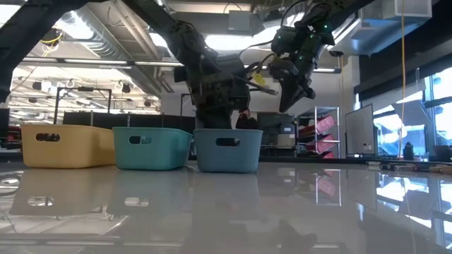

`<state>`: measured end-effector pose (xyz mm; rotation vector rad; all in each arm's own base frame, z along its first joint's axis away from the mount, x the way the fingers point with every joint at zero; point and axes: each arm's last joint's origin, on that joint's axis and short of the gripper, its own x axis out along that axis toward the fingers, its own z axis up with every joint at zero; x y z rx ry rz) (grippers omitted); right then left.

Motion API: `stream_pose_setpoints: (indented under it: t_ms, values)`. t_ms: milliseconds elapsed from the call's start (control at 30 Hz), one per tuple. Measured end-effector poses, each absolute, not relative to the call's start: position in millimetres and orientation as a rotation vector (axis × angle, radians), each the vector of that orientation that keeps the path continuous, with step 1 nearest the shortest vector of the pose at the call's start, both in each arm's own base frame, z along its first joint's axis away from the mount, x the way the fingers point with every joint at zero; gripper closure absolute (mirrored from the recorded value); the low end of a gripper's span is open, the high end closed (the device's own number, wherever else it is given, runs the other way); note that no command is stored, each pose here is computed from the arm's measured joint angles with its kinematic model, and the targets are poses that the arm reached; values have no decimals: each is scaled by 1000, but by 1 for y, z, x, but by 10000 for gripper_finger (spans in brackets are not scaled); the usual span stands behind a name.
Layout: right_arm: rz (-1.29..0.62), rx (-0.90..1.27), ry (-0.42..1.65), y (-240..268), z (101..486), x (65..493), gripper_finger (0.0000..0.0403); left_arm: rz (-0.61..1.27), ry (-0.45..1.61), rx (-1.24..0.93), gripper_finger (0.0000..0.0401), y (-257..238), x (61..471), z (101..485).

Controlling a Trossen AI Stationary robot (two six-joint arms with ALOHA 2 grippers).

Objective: Sort batteries
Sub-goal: Put the large black battery into the blue bin, then put the small black battery into the yellow bin

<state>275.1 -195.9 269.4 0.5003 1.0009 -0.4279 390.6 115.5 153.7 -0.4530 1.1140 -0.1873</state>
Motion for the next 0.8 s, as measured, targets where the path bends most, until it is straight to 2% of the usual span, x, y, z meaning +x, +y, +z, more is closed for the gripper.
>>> stream_pose_setpoints:
  t_ms: [433,800]
  values:
    - [-396,444,1009,-196,269,275,400,-107,1146,-537,337,118,388,153]
    - [-337,344,1027,-196,269,275,400,-164,1152,-623,236,124,389,171]
